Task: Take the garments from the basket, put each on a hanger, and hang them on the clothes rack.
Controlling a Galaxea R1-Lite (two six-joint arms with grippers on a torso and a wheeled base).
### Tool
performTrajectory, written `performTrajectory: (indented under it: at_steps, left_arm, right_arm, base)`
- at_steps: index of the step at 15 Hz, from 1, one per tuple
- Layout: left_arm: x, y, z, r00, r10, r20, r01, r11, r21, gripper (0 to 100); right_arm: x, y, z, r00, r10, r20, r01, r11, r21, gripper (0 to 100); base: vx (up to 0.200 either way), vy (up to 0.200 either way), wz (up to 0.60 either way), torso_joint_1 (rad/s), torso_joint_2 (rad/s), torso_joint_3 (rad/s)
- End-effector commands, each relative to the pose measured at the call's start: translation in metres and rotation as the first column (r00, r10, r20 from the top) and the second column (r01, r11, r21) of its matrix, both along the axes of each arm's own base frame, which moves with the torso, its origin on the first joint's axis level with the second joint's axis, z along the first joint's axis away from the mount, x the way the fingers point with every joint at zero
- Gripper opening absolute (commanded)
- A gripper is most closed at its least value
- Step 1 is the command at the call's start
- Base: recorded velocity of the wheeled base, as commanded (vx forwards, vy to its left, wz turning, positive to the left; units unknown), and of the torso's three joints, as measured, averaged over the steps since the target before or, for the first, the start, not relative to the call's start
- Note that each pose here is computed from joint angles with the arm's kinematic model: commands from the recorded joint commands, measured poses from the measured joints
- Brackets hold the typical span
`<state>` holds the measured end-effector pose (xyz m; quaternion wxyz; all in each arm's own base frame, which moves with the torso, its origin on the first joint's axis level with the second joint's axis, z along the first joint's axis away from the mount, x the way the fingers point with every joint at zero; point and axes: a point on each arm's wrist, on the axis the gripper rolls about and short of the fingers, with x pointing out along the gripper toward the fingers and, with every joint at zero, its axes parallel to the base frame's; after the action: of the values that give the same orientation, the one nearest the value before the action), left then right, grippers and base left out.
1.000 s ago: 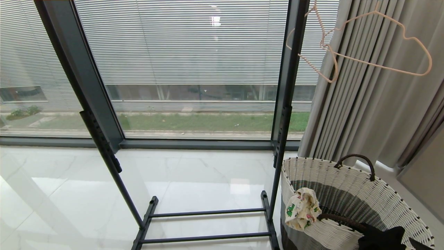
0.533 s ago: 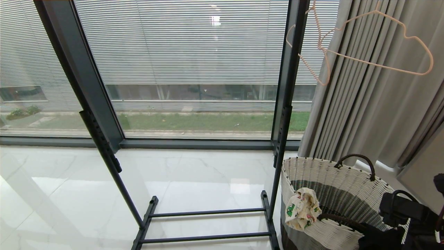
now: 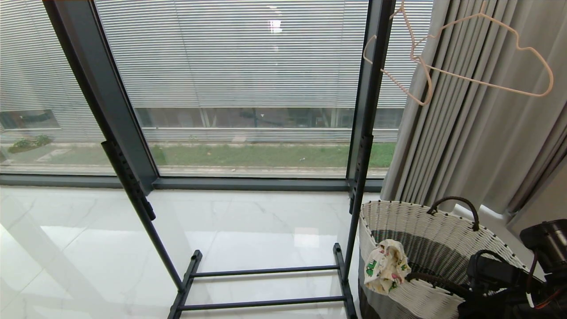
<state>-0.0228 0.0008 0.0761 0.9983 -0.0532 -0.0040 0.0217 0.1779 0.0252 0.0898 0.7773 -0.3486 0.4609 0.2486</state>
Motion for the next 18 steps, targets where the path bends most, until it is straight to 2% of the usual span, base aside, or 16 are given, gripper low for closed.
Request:
performTrajectory:
  at_steps: [1,5,10,17,18]
  left_arm:
    - [0.000,0.000,0.000,1.000,0.001,-0.001,-0.001,1.000,0.001,100]
    - [0.000,0.000,0.000,1.000,0.001,-0.001,-0.001,1.000,0.001,100]
    - [0.000,0.000,0.000,1.000,0.001,-0.001,-0.001,1.000,0.001,100]
    - [0.000,0.000,0.000,1.000,0.001,-0.001,-0.001,1.000,0.001,100]
    - [0.000,0.000,0.000,1.000,0.001,-0.001,-0.001,1.000,0.002,100]
  right_arm:
    - [0.005,0.001,-0.005,1.000,-0.002,-0.010,0.002,1.000,-0.002,100]
    - [0.015,0.001,-0.009,0.999,-0.019,0.029,0.019,1.000,-0.024,100]
    - [0.015,-0.006,-0.014,0.998,-0.055,0.008,0.055,0.998,-0.038,100]
    - [0.017,-0.006,-0.015,0.998,-0.061,0.026,0.062,0.997,-0.035,100]
    - [0.017,-0.006,-0.016,0.998,-0.061,0.023,0.062,0.997,-0.035,0]
  base:
    - [0.000,0.000,0.00,0.000,0.00,0.000]
    - [0.000,0.000,0.00,0.000,0.00,0.000]
    - [0.000,0.000,0.00,0.000,0.00,0.000]
    - [0.000,0.000,0.00,0.000,0.00,0.000]
    - [0.000,0.000,0.00,0.000,0.00,0.000]
